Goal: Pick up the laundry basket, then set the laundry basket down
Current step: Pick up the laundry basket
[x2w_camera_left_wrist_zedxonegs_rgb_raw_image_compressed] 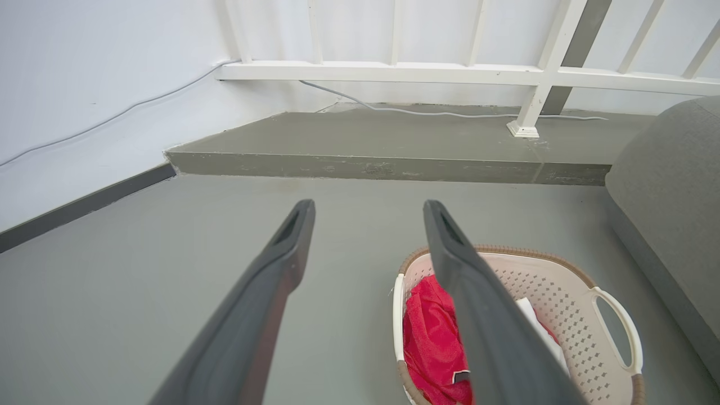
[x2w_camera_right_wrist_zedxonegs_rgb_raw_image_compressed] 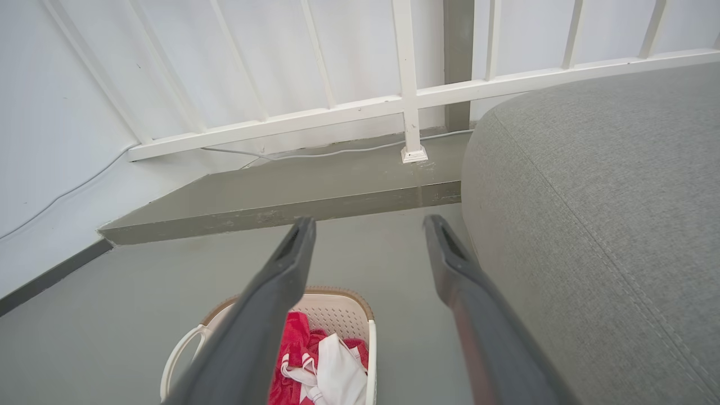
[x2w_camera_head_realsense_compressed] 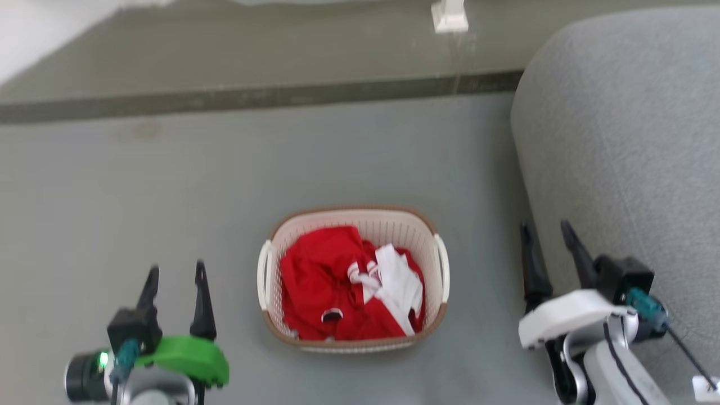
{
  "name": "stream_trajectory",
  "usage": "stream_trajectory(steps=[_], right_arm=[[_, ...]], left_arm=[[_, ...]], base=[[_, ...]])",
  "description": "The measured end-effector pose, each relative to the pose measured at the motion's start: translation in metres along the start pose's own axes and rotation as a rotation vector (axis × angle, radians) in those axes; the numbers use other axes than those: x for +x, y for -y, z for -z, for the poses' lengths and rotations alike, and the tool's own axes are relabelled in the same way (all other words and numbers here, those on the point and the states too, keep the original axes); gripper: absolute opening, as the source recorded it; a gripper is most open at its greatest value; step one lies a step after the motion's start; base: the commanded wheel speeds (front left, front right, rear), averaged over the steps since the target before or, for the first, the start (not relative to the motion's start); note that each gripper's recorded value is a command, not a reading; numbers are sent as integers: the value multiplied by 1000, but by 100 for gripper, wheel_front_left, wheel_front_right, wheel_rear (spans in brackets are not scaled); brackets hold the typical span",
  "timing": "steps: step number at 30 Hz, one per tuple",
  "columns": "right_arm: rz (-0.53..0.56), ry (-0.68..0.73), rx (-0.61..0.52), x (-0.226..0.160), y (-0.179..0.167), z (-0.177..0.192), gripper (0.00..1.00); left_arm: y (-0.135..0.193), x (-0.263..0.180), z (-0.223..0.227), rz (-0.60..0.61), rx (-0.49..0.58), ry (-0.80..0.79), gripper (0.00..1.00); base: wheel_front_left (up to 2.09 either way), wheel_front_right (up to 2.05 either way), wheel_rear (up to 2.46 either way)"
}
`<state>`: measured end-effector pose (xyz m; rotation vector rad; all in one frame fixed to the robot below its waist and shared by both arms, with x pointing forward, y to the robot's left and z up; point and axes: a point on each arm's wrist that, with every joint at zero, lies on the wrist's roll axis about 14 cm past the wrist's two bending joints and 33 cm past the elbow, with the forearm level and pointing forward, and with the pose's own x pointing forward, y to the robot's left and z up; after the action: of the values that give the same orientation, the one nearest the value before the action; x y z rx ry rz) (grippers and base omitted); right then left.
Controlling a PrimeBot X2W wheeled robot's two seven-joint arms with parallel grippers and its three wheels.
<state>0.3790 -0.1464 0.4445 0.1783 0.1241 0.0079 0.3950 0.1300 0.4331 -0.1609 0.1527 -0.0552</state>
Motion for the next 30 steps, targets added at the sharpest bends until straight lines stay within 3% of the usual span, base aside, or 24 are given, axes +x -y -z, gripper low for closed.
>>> stream_trajectory(steps=[9,30], right_arm=[[-6,28,5,-32,-5,-7,100],[8,75,10,-40,-3,-20,100]], left_arm=[[-3,-36,-10,-13,1,36,100],[3,-49,-20,2,-4,70,100]], base=[[0,0,0],[0,0,0]])
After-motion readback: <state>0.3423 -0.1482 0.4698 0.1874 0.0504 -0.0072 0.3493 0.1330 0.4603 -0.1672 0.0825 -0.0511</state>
